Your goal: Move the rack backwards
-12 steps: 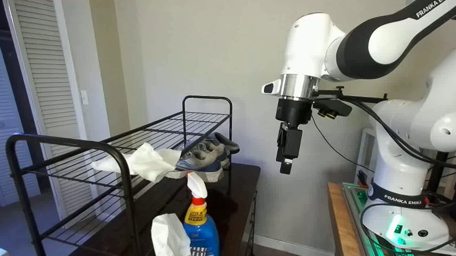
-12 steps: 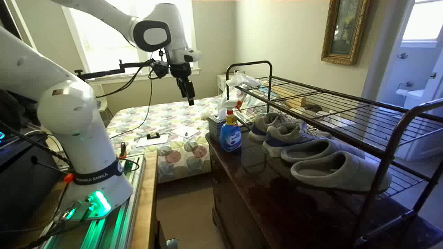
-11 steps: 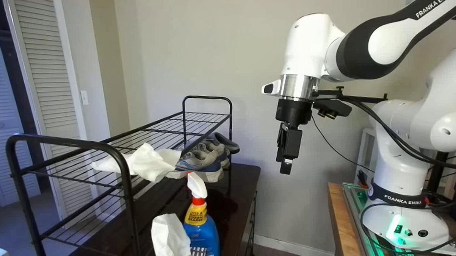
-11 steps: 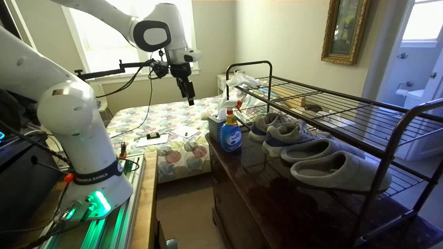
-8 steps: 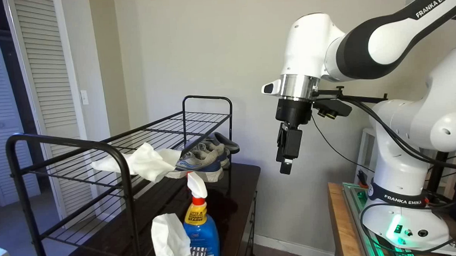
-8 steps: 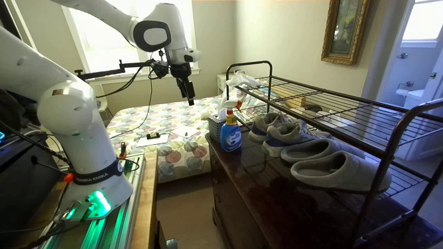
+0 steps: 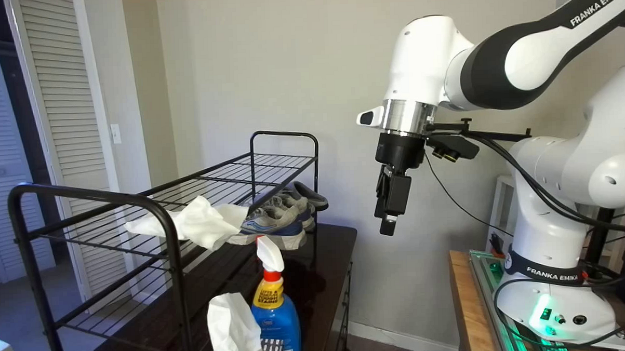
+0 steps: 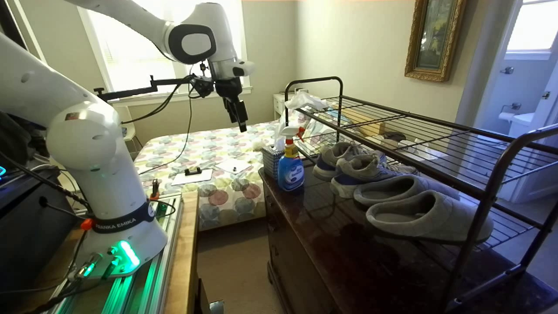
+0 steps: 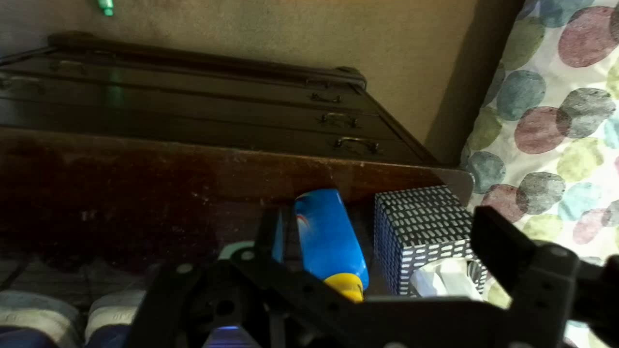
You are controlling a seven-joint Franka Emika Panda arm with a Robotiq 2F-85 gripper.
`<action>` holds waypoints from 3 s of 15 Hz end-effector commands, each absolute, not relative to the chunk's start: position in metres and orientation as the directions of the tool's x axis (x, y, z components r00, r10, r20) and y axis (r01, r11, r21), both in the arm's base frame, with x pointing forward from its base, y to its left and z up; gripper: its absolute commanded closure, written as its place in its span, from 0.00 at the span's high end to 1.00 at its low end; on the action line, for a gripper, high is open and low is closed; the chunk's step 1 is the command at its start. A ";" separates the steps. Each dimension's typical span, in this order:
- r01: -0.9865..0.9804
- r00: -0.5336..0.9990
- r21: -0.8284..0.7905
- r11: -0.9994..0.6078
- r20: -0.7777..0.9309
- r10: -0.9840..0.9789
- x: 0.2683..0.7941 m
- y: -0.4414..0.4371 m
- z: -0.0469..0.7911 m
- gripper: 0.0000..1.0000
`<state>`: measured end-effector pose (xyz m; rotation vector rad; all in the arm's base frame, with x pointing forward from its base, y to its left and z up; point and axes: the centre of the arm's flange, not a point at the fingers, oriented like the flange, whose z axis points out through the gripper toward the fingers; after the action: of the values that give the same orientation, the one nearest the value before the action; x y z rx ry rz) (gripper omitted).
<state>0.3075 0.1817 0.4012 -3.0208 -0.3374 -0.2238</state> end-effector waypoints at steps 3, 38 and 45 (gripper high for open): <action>0.340 0.871 0.168 -0.925 0.314 0.377 0.385 0.182 0.430 1.00; 0.874 -0.220 0.423 0.237 -0.089 0.971 0.613 0.159 0.504 1.00; 0.863 -0.315 0.370 0.345 -0.140 0.939 0.616 0.151 0.476 1.00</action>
<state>0.6076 0.1516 0.4845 -2.0337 -2.7892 -0.4509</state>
